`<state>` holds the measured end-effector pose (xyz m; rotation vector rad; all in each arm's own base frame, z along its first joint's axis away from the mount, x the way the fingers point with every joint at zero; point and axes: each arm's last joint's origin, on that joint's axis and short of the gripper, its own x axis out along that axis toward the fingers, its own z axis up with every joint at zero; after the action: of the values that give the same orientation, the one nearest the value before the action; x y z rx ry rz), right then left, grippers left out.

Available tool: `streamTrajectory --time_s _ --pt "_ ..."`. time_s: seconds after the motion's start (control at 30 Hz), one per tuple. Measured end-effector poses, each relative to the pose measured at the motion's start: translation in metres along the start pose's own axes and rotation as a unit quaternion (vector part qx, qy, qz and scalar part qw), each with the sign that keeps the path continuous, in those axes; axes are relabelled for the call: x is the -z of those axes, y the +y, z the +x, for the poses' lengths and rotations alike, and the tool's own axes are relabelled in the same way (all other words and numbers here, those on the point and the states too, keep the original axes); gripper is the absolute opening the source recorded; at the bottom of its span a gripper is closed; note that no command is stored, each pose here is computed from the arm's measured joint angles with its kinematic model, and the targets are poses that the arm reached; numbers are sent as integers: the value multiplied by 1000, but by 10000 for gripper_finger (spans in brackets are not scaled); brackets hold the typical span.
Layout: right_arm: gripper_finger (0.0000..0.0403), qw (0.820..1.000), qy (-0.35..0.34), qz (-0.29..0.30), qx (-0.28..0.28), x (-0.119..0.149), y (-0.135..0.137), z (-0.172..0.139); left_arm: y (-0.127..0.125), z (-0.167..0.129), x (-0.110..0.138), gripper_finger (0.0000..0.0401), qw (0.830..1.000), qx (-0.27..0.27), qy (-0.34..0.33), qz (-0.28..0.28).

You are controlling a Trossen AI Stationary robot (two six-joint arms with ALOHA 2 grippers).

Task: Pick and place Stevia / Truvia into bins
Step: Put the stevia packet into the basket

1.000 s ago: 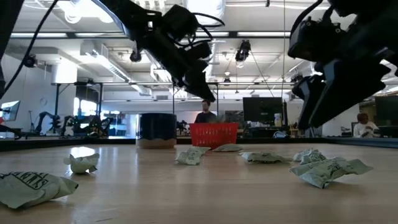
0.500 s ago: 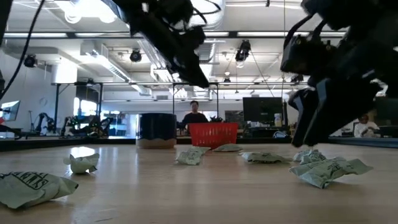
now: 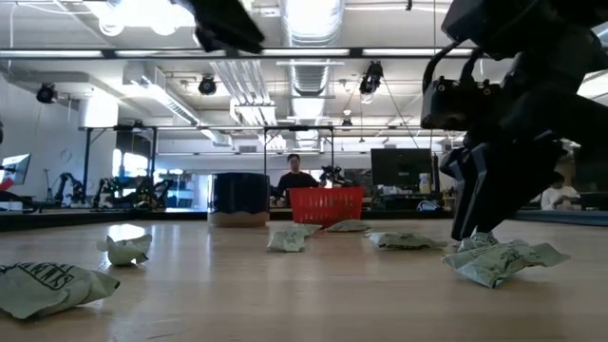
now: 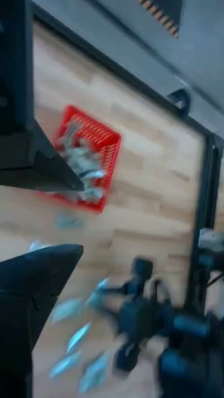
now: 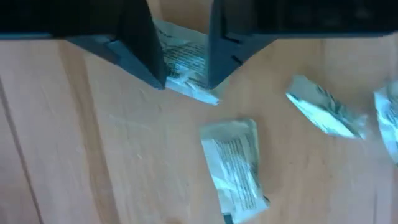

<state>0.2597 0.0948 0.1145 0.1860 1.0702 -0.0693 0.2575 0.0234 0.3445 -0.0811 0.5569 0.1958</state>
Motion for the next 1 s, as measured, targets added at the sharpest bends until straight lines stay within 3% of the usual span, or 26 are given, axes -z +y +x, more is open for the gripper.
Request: streamTrajectory --time_s 0.23,0.5,0.83,1.0 --pt "15 1000 3 -4 10 0 -3 -7 -22 -45 8 130 998 52 -1 -21" --pt "8 1000 0 2 9 -2 -6 -13 -32 -61 12 130 998 54 -8 -23" --pt "8 999 -31 15 -1 -11 -3 -25 -36 -46 16 130 999 47 22 -13" --pt "14 1000 0 -4 2 -5 -5 -25 -38 -37 21 130 998 40 52 -7"
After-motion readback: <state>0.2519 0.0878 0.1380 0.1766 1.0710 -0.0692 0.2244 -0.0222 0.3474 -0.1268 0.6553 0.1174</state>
